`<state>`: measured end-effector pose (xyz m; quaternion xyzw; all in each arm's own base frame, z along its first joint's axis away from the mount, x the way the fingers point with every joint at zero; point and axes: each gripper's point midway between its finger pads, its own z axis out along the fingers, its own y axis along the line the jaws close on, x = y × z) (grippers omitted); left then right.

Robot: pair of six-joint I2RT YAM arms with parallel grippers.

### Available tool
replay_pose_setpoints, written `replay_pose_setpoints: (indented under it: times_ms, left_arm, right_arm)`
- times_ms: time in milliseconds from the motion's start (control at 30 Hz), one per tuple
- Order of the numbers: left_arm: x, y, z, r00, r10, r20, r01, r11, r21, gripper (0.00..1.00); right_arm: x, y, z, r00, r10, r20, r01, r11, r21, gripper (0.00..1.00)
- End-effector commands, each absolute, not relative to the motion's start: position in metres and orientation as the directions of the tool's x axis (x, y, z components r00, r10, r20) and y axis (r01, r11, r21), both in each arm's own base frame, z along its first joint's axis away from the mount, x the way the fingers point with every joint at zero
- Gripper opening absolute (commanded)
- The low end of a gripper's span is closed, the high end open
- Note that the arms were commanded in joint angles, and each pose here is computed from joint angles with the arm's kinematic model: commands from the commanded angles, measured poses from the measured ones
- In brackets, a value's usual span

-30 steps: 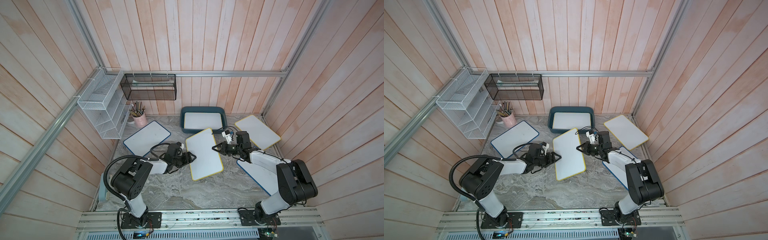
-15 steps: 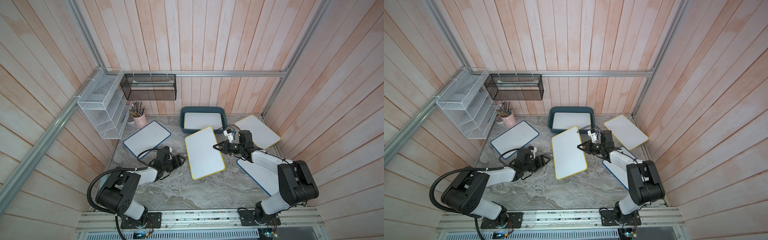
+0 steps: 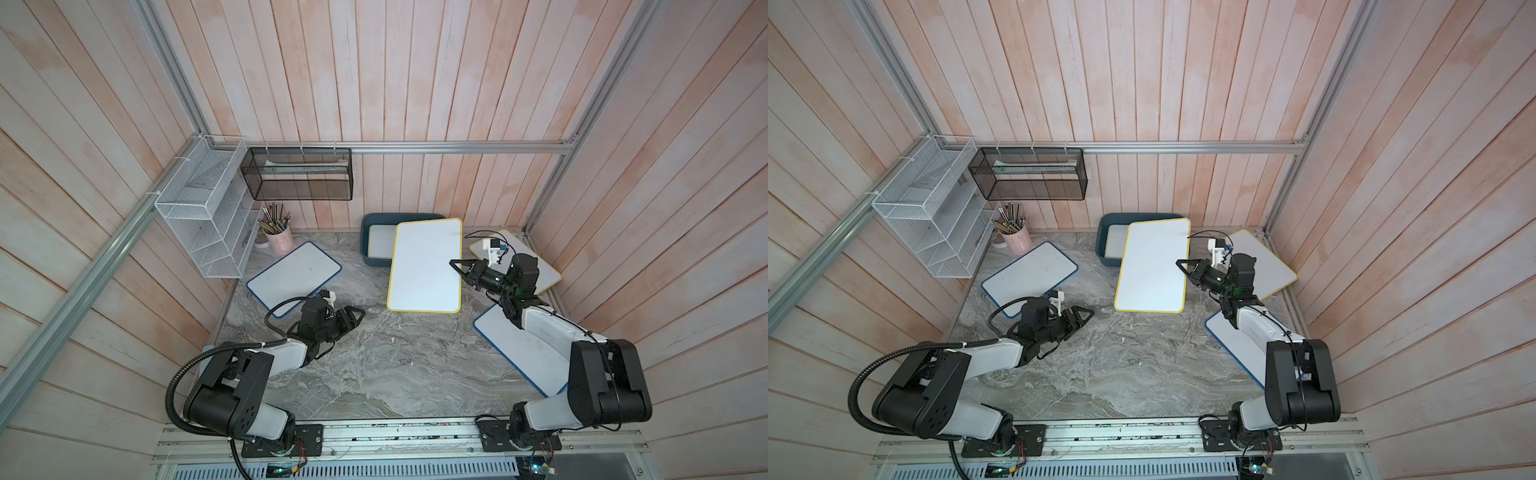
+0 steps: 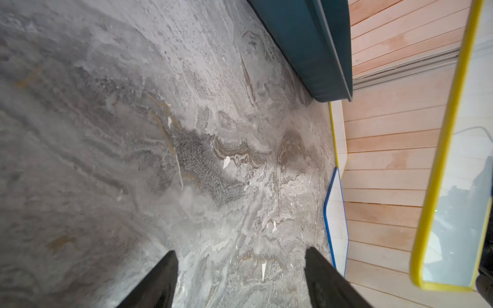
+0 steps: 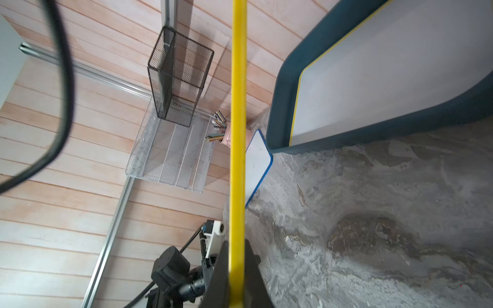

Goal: Put the whiteboard into the storage box
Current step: Place the whiteboard in the storage box.

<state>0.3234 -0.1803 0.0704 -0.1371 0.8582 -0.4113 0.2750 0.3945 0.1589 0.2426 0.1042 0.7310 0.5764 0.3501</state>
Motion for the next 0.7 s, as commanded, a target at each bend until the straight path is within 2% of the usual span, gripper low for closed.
replay_pose_setpoints:
  times_ms: [0, 200, 367, 467, 567, 667]
  left_arm:
    - [0.335, -0.181, 0.092, -0.788, -0.454, -0.416, 0.056, 0.62, -0.783, 0.76]
    - [0.343, -0.168, 0.099, -0.778, -0.476, -0.409, 0.041, 0.611, -0.79, 0.77]
    - [0.347, -0.163, 0.115, -0.797, -0.45, -0.402, 0.06, 0.603, -0.795, 0.77]
    - [0.348, -0.165, 0.133, -0.808, -0.424, -0.41, 0.094, 0.594, -0.799, 0.77]
    - [0.352, -0.16, 0.146, -0.808, -0.389, -0.442, 0.115, 0.633, -0.766, 0.77]
    - [0.356, -0.146, 0.161, -0.801, -0.376, -0.466, 0.129, 0.651, -0.748, 0.77]
  right_arm:
    - [0.408, 0.138, 0.298, -0.545, 0.735, -0.403, -0.335, 0.25, 0.909, 0.0]
    - [0.42, 0.144, 0.323, -0.37, 0.867, -0.335, -0.346, 0.206, 0.915, 0.0]
    - [0.424, 0.162, 0.332, -0.238, 0.944, -0.229, -0.362, 0.133, 0.923, 0.0]
    - [0.424, 0.171, 0.327, -0.142, 0.976, -0.164, -0.357, 0.104, 0.928, 0.0]
    - [0.429, 0.186, 0.307, -0.063, 0.994, -0.085, -0.314, 0.061, 0.948, 0.0]
    - [0.435, 0.208, 0.297, -0.018, 1.0, -0.021, -0.338, 0.014, 0.941, 0.0]
